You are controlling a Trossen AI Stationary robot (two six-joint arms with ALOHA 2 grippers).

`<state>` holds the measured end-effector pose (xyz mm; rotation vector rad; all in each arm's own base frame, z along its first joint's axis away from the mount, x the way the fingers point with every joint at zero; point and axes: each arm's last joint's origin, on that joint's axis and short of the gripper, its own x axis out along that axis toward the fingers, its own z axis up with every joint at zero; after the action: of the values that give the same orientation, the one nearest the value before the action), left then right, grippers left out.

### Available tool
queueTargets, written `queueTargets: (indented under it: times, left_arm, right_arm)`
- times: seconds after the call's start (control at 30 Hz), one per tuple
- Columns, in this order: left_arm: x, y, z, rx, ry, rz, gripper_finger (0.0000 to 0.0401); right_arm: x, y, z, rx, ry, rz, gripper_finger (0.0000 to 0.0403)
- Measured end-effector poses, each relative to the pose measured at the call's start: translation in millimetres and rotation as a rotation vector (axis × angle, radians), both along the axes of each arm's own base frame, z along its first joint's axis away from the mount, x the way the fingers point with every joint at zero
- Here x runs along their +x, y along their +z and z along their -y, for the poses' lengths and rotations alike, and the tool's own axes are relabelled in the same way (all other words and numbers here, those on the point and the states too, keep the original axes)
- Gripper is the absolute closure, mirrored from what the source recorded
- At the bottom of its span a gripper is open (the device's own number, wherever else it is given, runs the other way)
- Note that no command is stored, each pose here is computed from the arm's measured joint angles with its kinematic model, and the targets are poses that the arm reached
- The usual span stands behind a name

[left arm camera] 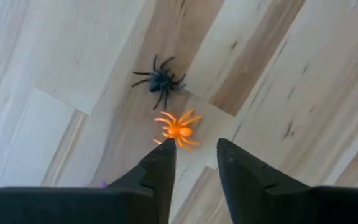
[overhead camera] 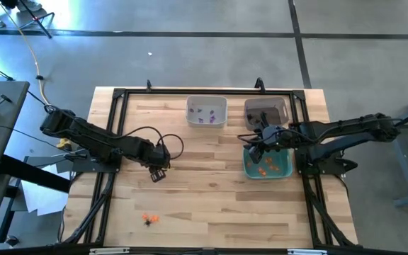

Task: Sort Halloween decoration
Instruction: Put the orange spider toy into the green bin

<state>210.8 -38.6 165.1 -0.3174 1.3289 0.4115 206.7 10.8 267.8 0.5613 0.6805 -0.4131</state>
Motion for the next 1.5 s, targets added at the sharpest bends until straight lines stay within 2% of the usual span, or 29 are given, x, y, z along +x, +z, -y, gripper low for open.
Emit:
queueTargets:
  times: [0.23, 0.47, 0.63, 0.77, 0.9, 0.97, 1.27, 1.5]
  left_arm:
    - [5, -12, 0, 0.033, -0.020, -0.052, 0.0263]
    - [13, -39, -1, 0.069, -0.033, -0.185, 0.0258]
    - [15, -46, 0, 0.081, -0.040, -0.221, 0.0259]
    - [14, -41, -1, 0.063, -0.001, -0.189, 0.0289]
    - [14, -34, 0, 0.029, 0.023, -0.146, 0.0370]
    - [13, -32, 0, 0.021, 0.030, -0.139, 0.0391]
    - [11, -26, -1, 0.026, 0.045, -0.120, 0.0401]
    - [7, -7, -1, -0.014, 0.069, -0.026, 0.0401]
  right_arm:
    - [0, 0, 0, 0.000, 0.000, 0.000, 0.0266]
    - [0, 0, 0, -0.004, 0.007, -0.001, 0.0266]
    - [0, 0, 0, -0.005, 0.010, -0.002, 0.0266]
    - [0, 0, 0, -0.005, 0.010, -0.002, 0.0266]
    - [0, 0, 0, -0.005, 0.010, -0.001, 0.0266]
    - [0, 0, 0, -0.005, 0.010, -0.002, 0.0266]
    - [0, 0, 0, -0.005, 0.010, -0.001, 0.0266]
    - [0, 0, 0, -0.003, 0.008, -0.001, 0.0266]
